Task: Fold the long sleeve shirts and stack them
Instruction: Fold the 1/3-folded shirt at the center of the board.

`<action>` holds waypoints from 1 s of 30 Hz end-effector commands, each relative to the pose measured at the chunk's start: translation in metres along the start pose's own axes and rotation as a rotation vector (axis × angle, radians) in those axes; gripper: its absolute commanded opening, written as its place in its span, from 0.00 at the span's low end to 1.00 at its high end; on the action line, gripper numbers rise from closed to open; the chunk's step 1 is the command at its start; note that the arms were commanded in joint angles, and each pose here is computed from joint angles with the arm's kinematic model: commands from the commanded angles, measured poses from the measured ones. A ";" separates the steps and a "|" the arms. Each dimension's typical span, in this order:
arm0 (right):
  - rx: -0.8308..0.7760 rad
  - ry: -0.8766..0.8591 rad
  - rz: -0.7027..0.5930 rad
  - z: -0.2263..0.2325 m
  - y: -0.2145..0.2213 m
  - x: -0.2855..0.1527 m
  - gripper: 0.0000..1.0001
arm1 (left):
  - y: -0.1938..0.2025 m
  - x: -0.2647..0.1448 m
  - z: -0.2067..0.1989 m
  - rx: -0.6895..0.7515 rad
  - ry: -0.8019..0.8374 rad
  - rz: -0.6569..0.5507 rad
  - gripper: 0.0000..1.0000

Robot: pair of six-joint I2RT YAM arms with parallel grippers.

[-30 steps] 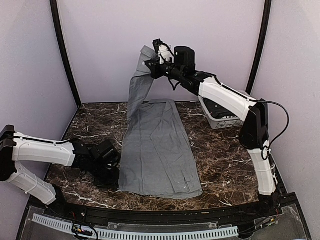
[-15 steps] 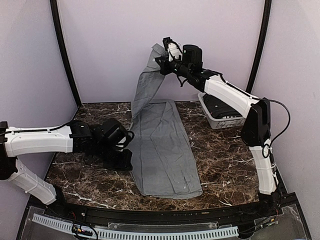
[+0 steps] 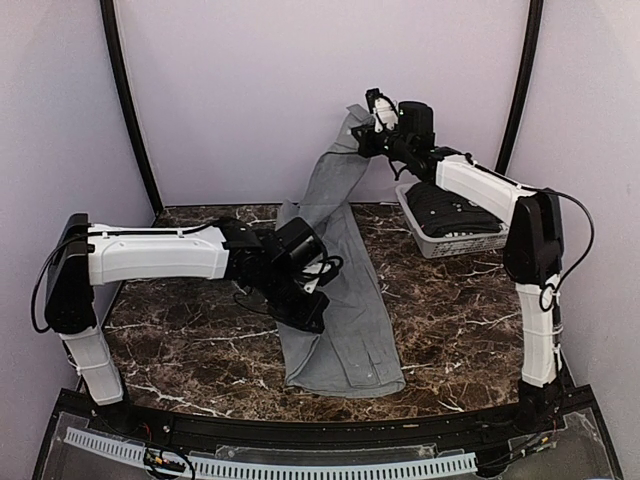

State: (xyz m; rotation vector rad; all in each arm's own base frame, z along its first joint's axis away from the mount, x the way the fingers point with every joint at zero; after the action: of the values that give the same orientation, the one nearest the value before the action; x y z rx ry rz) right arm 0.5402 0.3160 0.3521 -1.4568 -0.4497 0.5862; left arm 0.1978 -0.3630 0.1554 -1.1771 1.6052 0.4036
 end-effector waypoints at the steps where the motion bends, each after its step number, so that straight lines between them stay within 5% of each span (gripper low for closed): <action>1: -0.008 0.022 -0.118 0.001 -0.053 -0.032 0.00 | 0.005 0.007 -0.014 0.101 0.053 0.089 0.00; 15: -0.053 0.114 -0.093 -0.012 -0.049 -0.060 0.00 | 0.012 0.029 -0.025 0.158 0.118 0.167 0.00; 22: -0.050 0.072 -0.039 -0.007 -0.034 -0.059 0.00 | -0.001 0.020 -0.005 0.080 -0.050 0.067 0.00; 30: -0.019 0.043 0.013 -0.004 -0.010 -0.060 0.00 | 0.007 0.041 -0.006 0.085 -0.133 0.091 0.24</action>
State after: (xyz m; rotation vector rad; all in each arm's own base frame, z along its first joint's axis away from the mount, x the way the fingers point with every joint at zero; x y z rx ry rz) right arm 0.5060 0.2810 0.3516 -1.5101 -0.3766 0.5740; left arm 0.1951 -0.3789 0.1228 -1.0330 1.6033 0.4412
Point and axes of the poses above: each gripper's point midway between its finger pads, its own x axis out along the fingers, its own z axis along the line the jaws close on, y = z × x, the point moved 4 cm from there along -x, back along the fingers, and after that the axes turned 1 degree about x, right-handed, at the moved point
